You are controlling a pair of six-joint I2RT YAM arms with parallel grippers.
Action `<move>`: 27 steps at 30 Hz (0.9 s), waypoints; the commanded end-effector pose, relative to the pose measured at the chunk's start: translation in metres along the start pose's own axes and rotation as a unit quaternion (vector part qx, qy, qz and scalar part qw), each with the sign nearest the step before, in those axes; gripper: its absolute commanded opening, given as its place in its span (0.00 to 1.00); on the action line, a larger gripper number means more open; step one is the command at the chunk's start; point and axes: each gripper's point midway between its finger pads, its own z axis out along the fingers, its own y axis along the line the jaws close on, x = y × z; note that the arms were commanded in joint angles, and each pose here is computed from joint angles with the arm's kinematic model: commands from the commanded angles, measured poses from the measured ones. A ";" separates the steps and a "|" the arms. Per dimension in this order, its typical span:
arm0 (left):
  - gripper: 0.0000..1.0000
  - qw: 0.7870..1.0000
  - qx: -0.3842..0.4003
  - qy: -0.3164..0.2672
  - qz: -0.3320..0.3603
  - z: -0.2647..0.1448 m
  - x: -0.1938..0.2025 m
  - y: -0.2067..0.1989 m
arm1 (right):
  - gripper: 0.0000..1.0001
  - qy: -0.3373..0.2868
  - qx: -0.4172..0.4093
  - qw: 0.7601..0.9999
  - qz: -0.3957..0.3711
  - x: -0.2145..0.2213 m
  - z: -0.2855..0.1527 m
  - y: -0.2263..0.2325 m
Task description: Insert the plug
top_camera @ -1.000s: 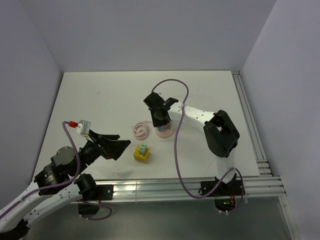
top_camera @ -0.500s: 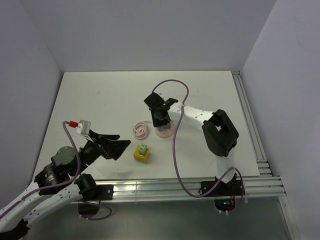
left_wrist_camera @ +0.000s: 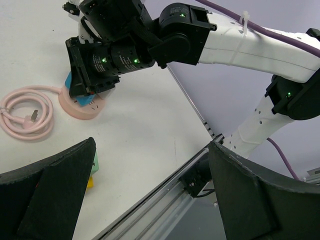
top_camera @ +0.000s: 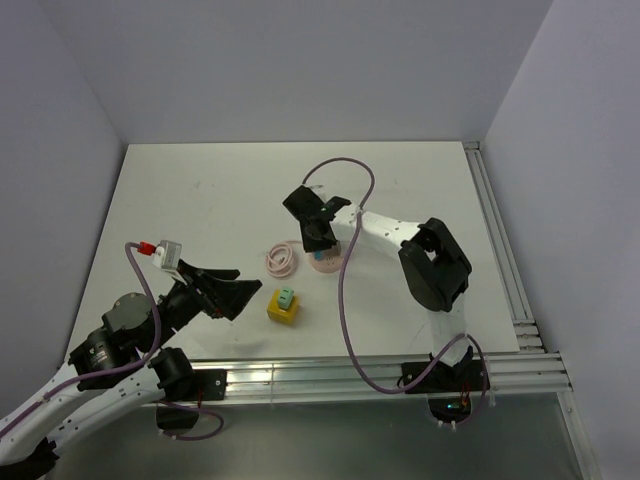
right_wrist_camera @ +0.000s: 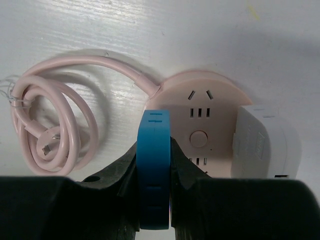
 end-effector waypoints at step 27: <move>0.99 0.998 -0.041 -0.002 -0.042 0.001 -0.001 0.010 | 1.00 -0.112 -0.016 0.993 -0.012 -0.069 -0.069 0.015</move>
